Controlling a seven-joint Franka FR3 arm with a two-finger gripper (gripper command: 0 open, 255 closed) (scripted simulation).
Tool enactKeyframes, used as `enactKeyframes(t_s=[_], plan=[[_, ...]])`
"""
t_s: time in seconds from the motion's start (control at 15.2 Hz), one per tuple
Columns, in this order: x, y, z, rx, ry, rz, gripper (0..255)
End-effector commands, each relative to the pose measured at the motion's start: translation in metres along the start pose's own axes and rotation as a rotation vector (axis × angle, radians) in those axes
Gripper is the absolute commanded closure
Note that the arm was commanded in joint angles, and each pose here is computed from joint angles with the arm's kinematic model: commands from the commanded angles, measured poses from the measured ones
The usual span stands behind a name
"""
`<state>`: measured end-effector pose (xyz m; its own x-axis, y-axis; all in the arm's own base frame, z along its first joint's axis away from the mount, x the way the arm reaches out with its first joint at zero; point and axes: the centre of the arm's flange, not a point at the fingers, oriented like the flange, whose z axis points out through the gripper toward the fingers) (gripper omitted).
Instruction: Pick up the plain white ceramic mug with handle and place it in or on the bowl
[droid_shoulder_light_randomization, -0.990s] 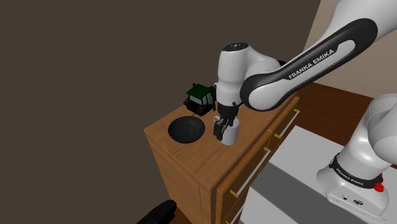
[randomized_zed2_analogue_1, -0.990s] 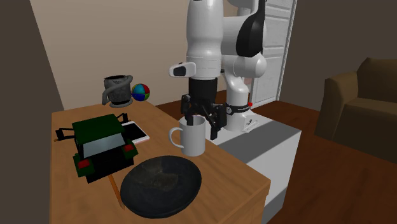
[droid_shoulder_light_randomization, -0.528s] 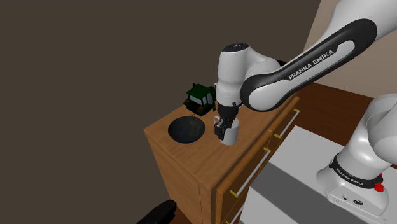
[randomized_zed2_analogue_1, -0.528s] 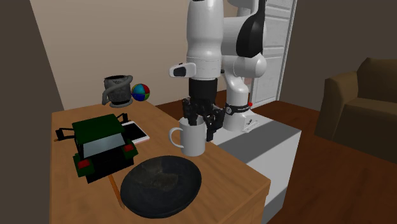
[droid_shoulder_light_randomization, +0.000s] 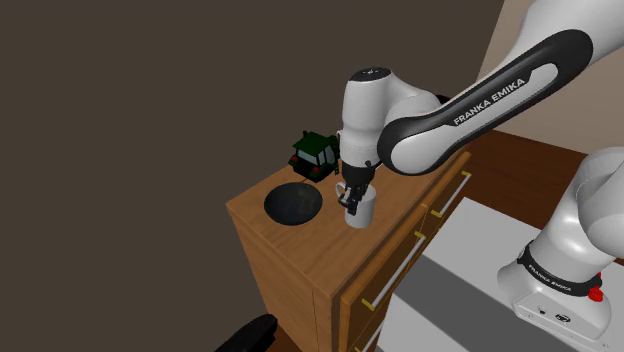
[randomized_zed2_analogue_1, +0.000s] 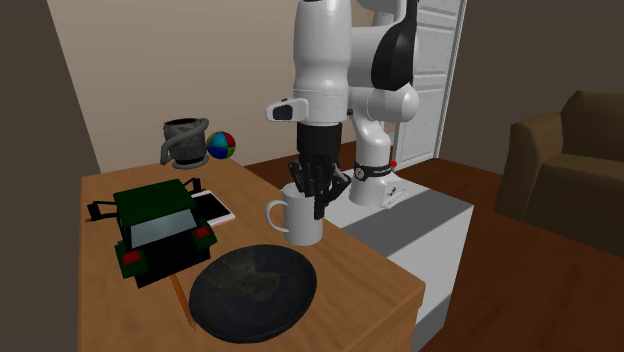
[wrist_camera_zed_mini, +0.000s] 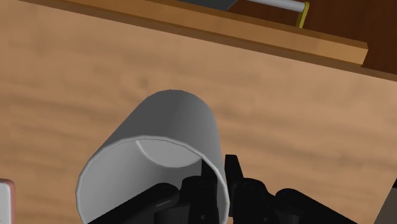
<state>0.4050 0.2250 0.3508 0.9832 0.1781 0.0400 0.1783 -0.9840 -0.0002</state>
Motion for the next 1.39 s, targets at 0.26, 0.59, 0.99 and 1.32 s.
enactKeyframes(t_s=[0.26,0.59,0.99,1.32], plan=[[0.001,0.000,-0.021,0.000,-0.001,0.000,255],[0.002,0.000,-0.047,0.000,-0.001,0.000,255],[0.003,0.000,-0.079,0.000,-0.001,0.000,255],[0.004,0.000,-0.105,0.000,-0.001,0.000,255]])
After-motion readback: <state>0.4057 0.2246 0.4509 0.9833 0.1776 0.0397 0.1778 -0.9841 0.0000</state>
